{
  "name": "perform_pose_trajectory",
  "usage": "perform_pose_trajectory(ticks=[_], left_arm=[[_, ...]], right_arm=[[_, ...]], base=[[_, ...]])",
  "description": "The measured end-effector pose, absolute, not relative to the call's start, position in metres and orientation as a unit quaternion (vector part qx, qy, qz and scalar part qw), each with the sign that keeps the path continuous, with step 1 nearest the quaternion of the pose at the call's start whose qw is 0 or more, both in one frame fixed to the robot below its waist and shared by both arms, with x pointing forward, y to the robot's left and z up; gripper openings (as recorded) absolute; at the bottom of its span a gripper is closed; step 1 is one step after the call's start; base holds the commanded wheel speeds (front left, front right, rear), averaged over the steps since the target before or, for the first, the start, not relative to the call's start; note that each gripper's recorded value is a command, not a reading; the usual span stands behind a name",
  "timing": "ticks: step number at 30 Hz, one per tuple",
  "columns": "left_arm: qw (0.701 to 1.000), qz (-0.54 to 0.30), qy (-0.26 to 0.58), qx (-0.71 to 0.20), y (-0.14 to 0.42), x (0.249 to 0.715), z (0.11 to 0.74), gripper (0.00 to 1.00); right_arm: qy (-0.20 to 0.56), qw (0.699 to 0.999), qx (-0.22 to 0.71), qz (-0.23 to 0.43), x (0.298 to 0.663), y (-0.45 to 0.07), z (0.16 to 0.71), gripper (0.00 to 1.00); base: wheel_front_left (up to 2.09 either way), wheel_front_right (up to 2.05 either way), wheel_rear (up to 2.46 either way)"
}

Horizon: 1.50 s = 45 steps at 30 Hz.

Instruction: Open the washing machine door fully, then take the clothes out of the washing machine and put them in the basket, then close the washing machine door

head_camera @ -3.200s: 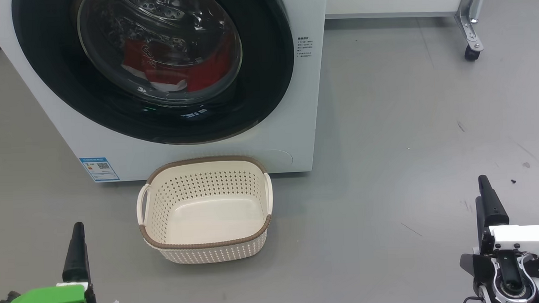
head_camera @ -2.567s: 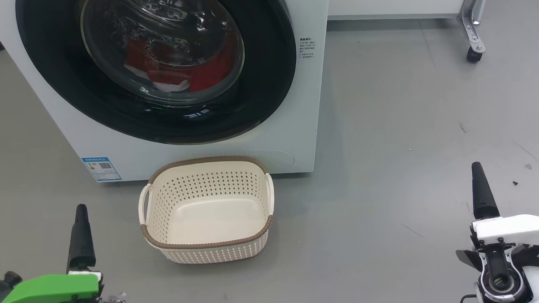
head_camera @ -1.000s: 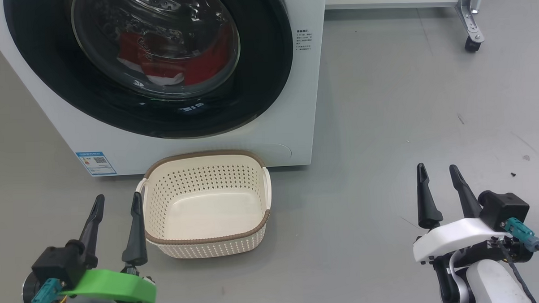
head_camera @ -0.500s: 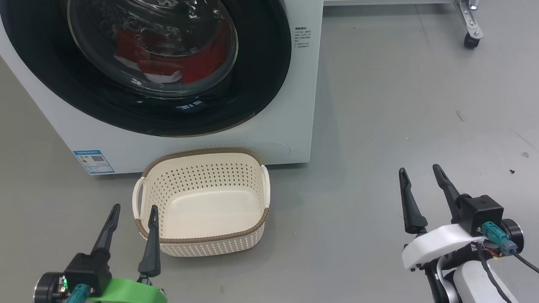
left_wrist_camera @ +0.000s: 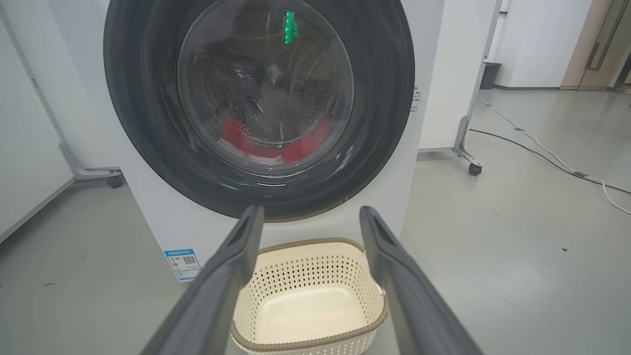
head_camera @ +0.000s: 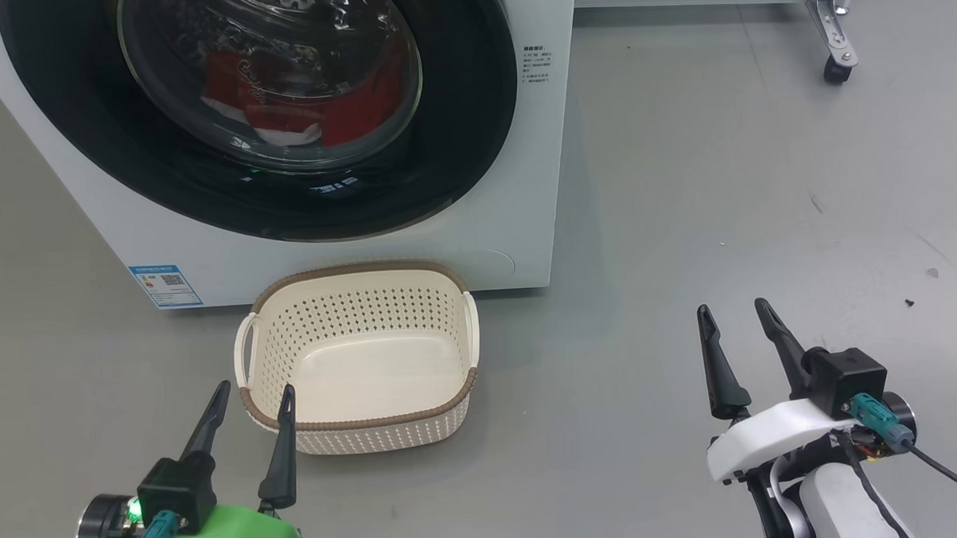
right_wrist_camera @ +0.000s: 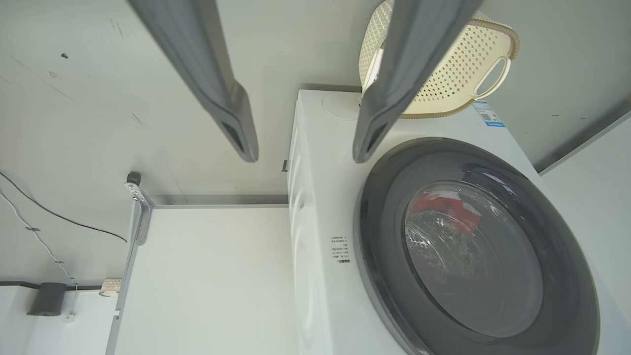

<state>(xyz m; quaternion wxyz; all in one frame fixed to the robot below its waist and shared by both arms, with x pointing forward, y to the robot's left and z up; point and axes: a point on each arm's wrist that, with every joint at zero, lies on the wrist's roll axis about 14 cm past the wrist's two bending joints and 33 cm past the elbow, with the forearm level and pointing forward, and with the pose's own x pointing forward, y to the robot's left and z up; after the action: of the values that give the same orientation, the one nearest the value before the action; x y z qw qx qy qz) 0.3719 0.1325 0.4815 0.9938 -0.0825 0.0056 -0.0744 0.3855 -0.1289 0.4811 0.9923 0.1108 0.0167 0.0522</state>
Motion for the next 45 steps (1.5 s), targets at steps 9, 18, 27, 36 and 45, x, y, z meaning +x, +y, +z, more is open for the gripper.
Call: perform_pose_trajectory(ticks=[9,18,27,36,45], left_arm=[[0.994,-0.07,0.014,-0.083,0.1337,0.3717,0.4763,1.0],[0.994,-0.071,0.008,-0.082,0.1333,0.3751,0.4802,1.0],[0.994,-0.067,0.01,-0.082,0.1344,0.3755,0.4794,1.0],[0.994,-0.065,0.011,-0.082,0.1354,0.3769,0.4788,1.0],[0.994,-0.064,0.016,-0.082,0.1356,0.3779,0.4751,1.0]], right_arm=[[0.02,0.992,0.115,0.049,0.3873,-0.1298,0.4793,1.0],[0.019,0.992,0.113,0.053,0.3904,-0.1279,0.4808,1.0],[0.023,0.992,0.111,0.054,0.3902,-0.1263,0.4786,1.0],[0.025,0.992,0.112,0.055,0.3906,-0.1251,0.4774,1.0],[0.031,0.991,0.117,0.054,0.3924,-0.1251,0.4736,0.0]], base=[[0.0,0.0,0.0],[0.0,0.0,0.0],[0.0,0.0,0.0],[0.0,0.0,0.0],[0.0,0.0,0.0]])
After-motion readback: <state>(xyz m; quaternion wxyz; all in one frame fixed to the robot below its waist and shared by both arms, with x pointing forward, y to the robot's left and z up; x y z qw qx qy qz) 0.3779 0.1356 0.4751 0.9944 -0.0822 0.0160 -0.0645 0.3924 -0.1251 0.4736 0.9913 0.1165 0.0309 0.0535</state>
